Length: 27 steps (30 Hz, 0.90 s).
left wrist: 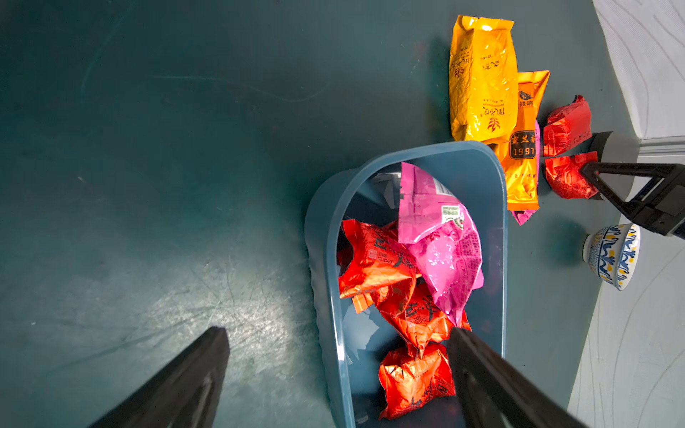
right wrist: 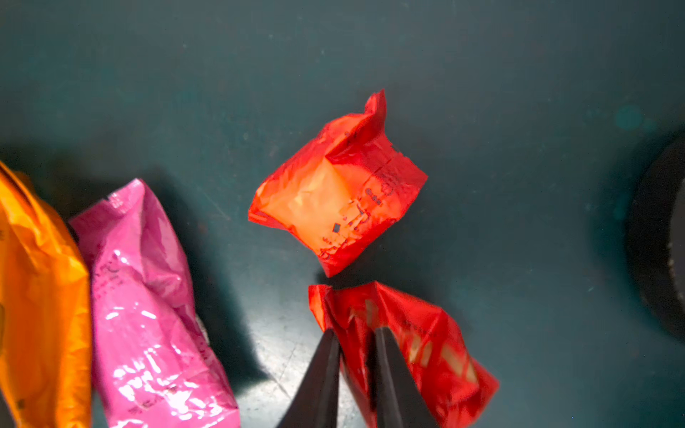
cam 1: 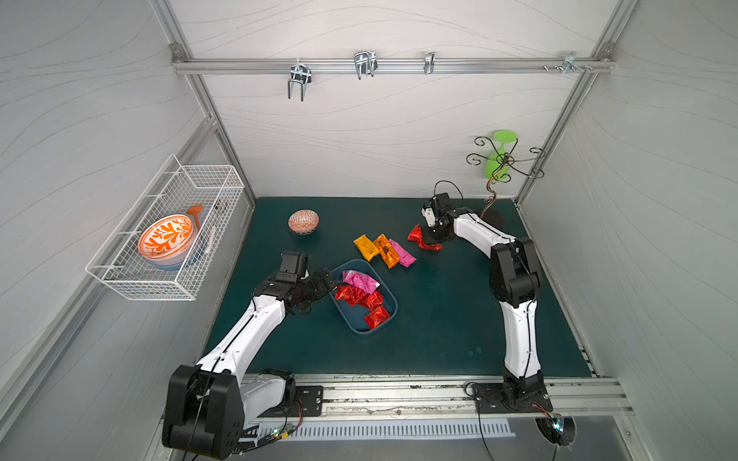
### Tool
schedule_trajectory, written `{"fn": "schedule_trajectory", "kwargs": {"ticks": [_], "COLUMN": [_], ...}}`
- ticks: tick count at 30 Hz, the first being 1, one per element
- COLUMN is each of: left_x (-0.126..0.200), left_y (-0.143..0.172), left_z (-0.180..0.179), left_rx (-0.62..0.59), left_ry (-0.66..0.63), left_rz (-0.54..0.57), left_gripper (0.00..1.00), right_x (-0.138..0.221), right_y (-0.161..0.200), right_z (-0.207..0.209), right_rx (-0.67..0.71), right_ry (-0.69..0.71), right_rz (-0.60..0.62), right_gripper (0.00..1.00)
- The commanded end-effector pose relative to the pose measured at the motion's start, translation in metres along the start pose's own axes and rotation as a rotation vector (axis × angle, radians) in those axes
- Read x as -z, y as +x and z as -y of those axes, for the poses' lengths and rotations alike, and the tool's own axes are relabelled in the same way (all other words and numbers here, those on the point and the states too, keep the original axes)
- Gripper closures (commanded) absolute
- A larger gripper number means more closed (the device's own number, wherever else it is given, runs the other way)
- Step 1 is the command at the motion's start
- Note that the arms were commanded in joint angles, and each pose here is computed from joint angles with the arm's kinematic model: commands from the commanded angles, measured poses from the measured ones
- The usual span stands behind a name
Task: Put the tea bags into the storage box
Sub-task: Pick up the tea bag from the center of the board.
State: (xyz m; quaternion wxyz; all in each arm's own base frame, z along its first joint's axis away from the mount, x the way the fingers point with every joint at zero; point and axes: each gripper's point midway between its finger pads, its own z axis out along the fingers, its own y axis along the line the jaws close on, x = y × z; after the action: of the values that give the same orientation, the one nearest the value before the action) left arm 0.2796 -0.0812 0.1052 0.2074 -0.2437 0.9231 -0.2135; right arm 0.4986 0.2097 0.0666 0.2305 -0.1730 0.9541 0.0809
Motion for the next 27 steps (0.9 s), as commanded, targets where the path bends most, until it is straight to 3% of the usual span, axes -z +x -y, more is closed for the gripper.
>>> {"fn": "schedule_trajectory", "kwargs": {"ticks": [1,4,15,21,27], "left_x": [0.01,0.011,0.01,0.01,0.01], "left_y": [-0.01,-0.01,-0.012,-0.014,-0.013], "left_z": [0.009,0.009,0.014,0.016,0.015], "left_rx": [-0.028,-0.031,-0.032,-0.028,-0.024], "left_ry": [0.017,0.016,0.036,0.048,0.051], "left_rz": [0.042,0.045,0.049,0.053,0.056], "left_gripper": [0.03,0.03,0.03,0.03,0.03], "right_x": [-0.005,-0.001,0.069,0.113,0.151], "right_y": [0.009,0.009,0.008,0.025,0.061], "right_z": [-0.001,-0.001,-0.039,-0.099,-0.189], "right_rx": [-0.006,-0.005,-0.033,-0.036,-0.001], "right_ry": [0.004,0.004,-0.095,-0.284,-0.565], "right_rz": [-0.041,-0.042,0.029,0.03,-0.016], "right_gripper": [0.92,1.0,1.0,1.0,1.0]}}
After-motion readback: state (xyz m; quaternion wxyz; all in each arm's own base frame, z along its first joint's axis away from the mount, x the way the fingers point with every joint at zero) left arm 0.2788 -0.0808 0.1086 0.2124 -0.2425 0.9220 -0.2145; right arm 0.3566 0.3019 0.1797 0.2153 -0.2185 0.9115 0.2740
